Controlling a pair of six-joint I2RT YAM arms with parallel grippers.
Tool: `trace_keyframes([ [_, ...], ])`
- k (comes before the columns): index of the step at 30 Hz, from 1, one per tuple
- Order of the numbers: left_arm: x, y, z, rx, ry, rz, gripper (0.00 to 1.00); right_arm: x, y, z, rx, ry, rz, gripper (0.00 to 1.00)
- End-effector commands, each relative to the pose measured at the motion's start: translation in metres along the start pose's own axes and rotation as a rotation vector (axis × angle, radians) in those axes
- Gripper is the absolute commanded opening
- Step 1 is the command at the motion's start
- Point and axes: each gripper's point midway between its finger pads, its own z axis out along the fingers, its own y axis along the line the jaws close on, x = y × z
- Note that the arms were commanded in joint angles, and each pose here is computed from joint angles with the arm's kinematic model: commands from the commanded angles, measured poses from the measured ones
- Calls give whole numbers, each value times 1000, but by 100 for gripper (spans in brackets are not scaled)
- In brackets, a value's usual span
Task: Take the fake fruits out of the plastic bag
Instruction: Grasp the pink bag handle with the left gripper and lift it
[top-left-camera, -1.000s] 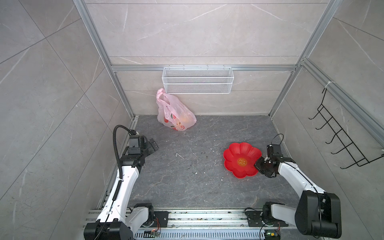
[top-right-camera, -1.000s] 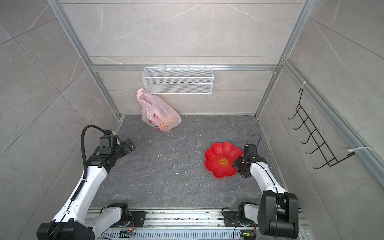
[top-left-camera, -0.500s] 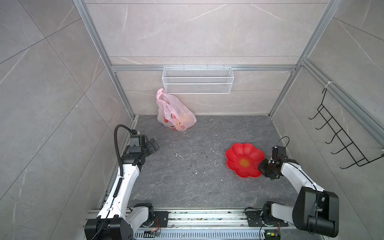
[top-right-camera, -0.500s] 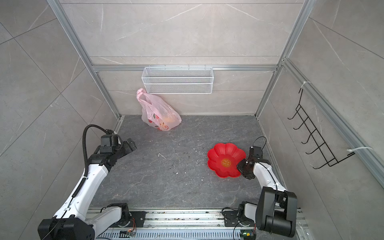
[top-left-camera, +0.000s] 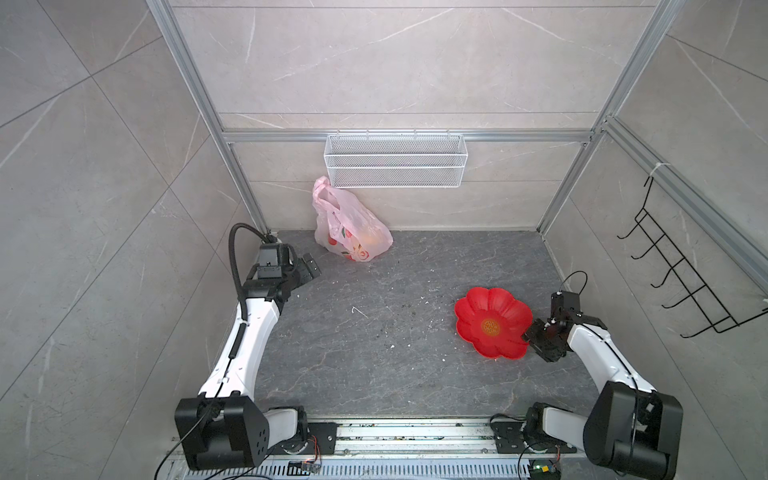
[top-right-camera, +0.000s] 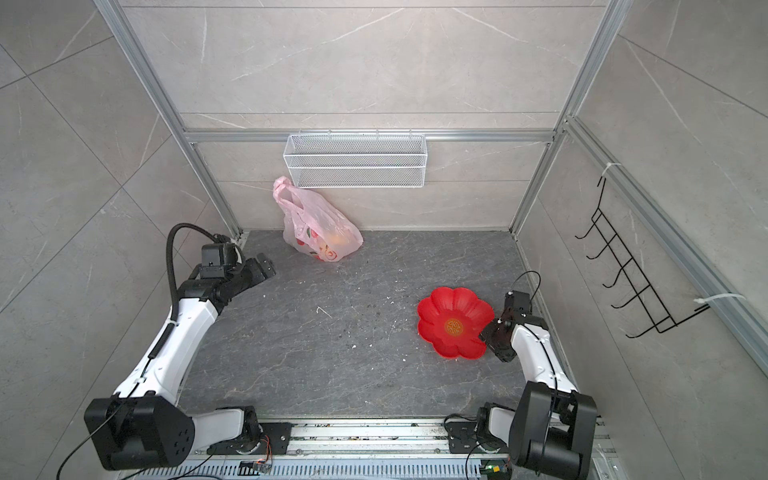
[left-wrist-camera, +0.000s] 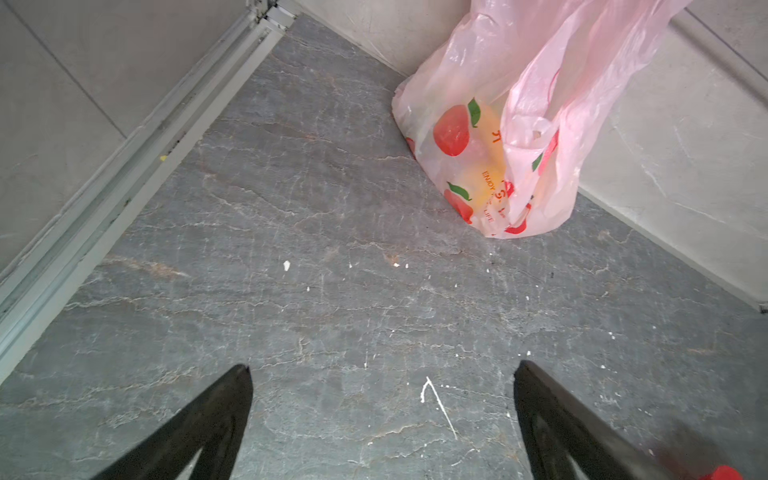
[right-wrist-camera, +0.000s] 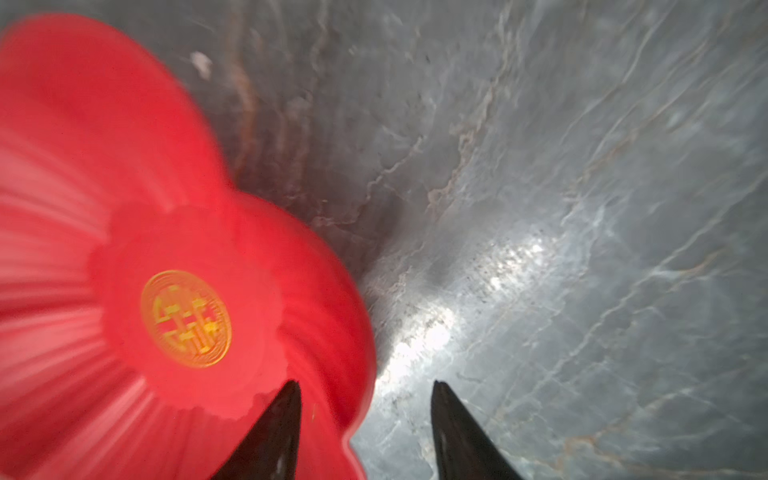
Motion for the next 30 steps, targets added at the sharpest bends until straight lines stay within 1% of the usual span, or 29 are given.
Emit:
trace_keyframes([
  [1, -30, -30, 9, 99, 6, 60, 100, -4, 15, -34, -73, -29, -67, 55],
  [3, -43, -43, 22, 131, 21, 85, 100, -5, 24, -52, -118, -41, -93, 55],
  [5, -57, -54, 35, 164, 5, 121, 100, -7, 29, -69, -145, -70, -114, 56],
  [7, -74, -62, 50, 187, -49, 160, 99, -11, 34, -87, -166, -108, -136, 57],
  [10, -97, -73, 70, 216, -124, 230, 93, -17, 40, -104, -187, -152, -164, 58],
  [14, -119, -88, 90, 257, -201, 306, 90, -23, 46, -108, -210, -172, -181, 58],
  [16, -126, -93, 98, 275, -237, 331, 87, -25, 49, -105, -221, -170, -182, 58],
  [19, -129, -99, 109, 308, -257, 355, 84, -28, 54, -98, -237, -163, -181, 59],
  [23, -131, -110, 107, 373, -291, 362, 81, -31, 59, -89, -255, -141, -172, 59],
  [28, -139, -114, 83, 398, -377, 368, 79, -36, 64, -87, -272, -144, -174, 59],
  [30, -143, -116, 77, 397, -390, 385, 79, -36, 65, -86, -272, -144, -176, 59],
])
